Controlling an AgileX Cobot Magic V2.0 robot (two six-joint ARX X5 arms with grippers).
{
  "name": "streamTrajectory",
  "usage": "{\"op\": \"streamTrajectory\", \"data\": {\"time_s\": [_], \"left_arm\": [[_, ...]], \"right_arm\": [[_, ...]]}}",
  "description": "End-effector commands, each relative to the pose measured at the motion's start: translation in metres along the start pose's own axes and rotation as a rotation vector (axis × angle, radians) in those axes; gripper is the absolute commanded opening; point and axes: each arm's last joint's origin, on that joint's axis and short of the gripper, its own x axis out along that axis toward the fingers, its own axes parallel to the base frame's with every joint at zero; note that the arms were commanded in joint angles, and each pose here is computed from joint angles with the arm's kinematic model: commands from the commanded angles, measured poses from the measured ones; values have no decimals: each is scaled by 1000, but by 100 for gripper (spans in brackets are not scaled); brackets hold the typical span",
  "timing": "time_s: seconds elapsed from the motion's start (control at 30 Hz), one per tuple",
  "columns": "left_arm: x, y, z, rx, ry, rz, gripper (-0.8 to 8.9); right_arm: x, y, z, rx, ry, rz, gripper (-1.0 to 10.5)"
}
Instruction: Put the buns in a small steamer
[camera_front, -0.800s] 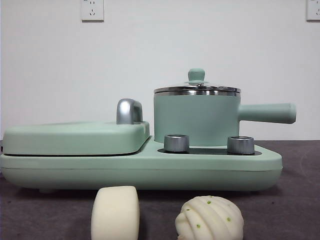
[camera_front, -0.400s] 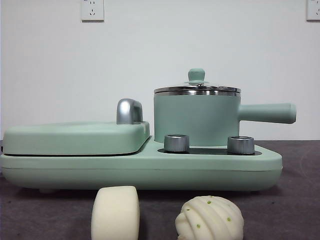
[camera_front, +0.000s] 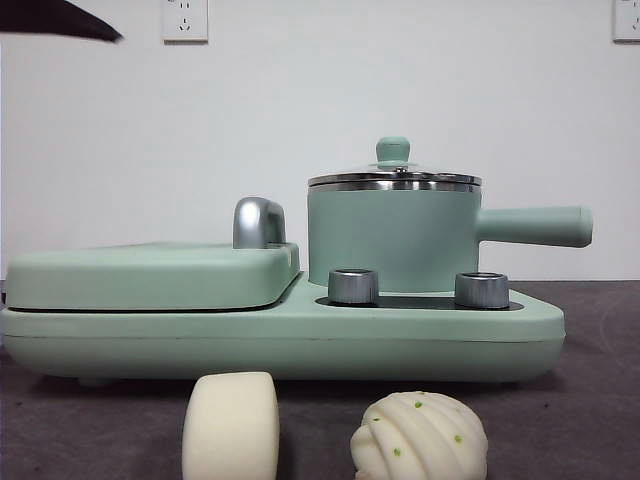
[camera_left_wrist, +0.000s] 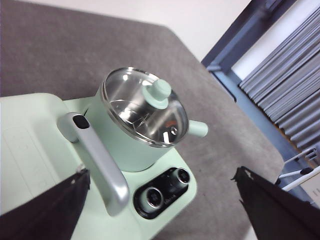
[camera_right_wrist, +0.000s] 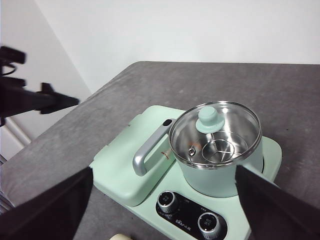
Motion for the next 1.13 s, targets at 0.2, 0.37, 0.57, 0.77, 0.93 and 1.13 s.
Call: {"op": "streamTrajectory", "data": {"time_s": [0.2, 0.37, 0.57, 0.77, 0.93, 1.13], "left_arm": [[57, 2, 38, 75, 75, 11, 472], [101, -10, 55, 168, 134, 24, 469], [154, -29, 64, 325, 186, 64, 469], [196, -38, 53, 389, 233, 91, 464], [223, -39, 37, 420, 252, 106, 464], [242, -38, 28, 439, 231, 110, 464]], "right_arm": [[-1, 2, 4, -20, -13, 5, 455], [-1, 2, 4, -19, -10, 5, 455], [-1, 1, 4, -18, -10, 5, 455], [-1, 1, 4, -9, -10, 5, 455], [-1, 1, 4, -9, -10, 5, 455], [-1, 1, 4, -9, -9, 5, 455]]}}
